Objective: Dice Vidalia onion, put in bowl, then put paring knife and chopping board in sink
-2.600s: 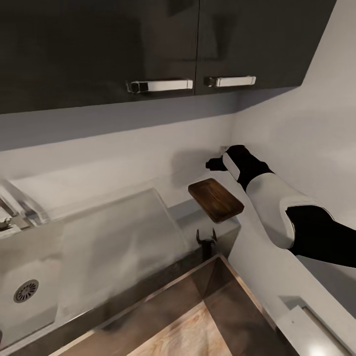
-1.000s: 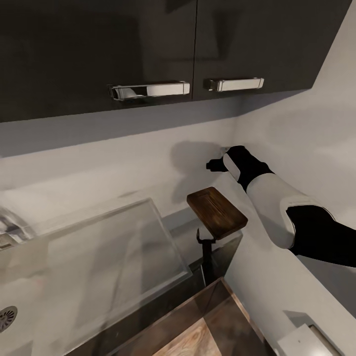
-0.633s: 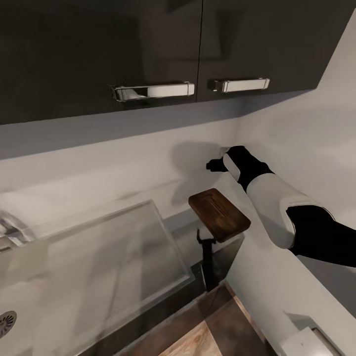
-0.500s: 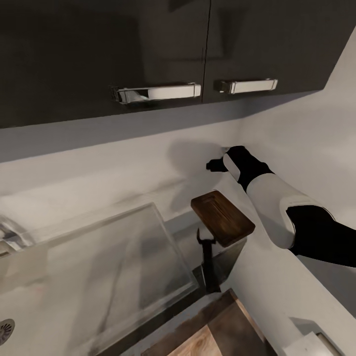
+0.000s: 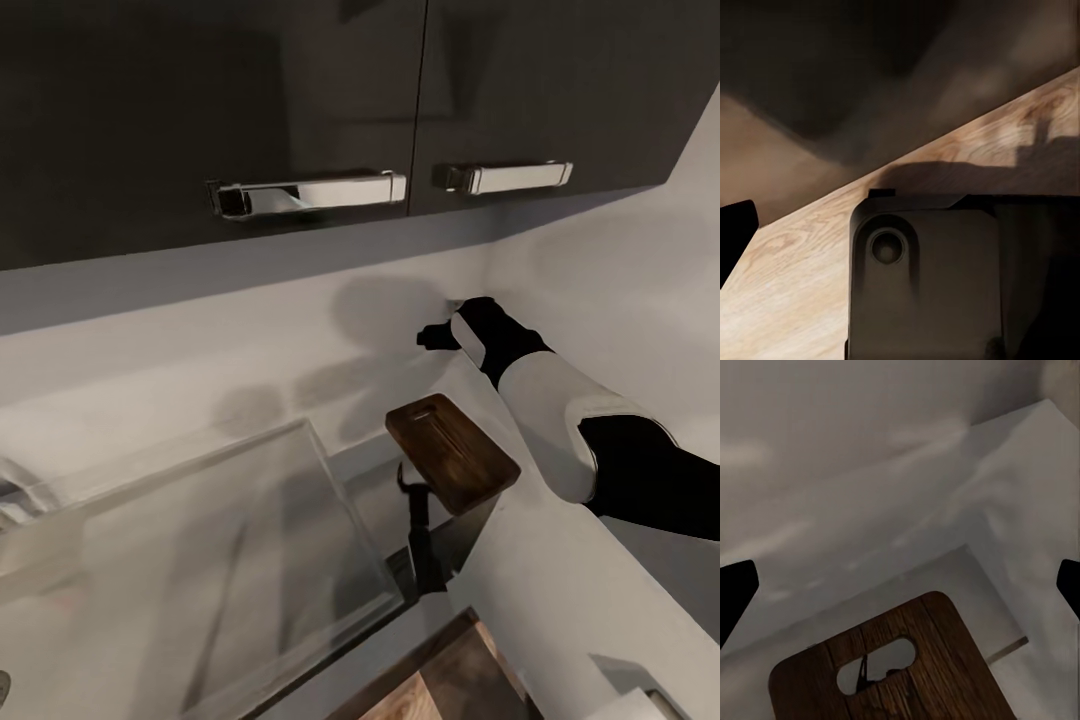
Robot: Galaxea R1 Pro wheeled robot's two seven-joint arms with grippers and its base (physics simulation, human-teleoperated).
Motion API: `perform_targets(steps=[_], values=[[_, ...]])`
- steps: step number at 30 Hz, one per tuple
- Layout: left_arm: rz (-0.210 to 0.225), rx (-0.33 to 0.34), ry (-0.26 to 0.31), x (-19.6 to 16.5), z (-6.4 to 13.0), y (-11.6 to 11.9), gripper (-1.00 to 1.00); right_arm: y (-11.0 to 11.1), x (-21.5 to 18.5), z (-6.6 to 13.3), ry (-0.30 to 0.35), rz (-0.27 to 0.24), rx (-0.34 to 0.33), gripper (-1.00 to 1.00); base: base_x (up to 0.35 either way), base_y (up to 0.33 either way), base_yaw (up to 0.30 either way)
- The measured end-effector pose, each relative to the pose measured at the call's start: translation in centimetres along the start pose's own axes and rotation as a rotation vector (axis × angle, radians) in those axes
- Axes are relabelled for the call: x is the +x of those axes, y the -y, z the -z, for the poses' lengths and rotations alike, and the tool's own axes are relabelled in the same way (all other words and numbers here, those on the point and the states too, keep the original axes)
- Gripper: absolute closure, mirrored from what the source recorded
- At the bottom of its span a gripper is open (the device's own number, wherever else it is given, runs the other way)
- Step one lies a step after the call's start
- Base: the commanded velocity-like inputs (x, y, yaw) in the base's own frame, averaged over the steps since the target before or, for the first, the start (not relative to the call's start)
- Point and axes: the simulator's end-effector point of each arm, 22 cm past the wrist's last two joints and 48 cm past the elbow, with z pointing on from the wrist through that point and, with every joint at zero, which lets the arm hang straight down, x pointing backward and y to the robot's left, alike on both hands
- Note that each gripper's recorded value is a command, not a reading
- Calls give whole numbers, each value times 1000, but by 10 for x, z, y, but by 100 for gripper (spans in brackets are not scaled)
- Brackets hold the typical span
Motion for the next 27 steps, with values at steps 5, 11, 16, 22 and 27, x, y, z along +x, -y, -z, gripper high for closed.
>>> perform_targets(steps=[5, 11, 16, 22, 27], values=[[0, 0, -1, 0, 0, 0, -100, -1, 1, -1, -1, 0, -1, -100, 17, -12, 0], [0, 0, -9, 3, 0, 0, -100, -1, 5, -6, -10, 1, -2, -100, 1, -1, 0], [0, 0, -17, 6, 1, 0, -100, -1, 10, -11, -18, 1, -2, -100, 0, 0, 0], [0, 0, -26, 10, 1, 0, -100, -2, 15, -17, -28, 0, -3, -100, 0, 0, 0], [0, 0, -34, 13, 2, 0, -100, -2, 20, -22, -36, 0, -3, -100, 0, 0, 0]])
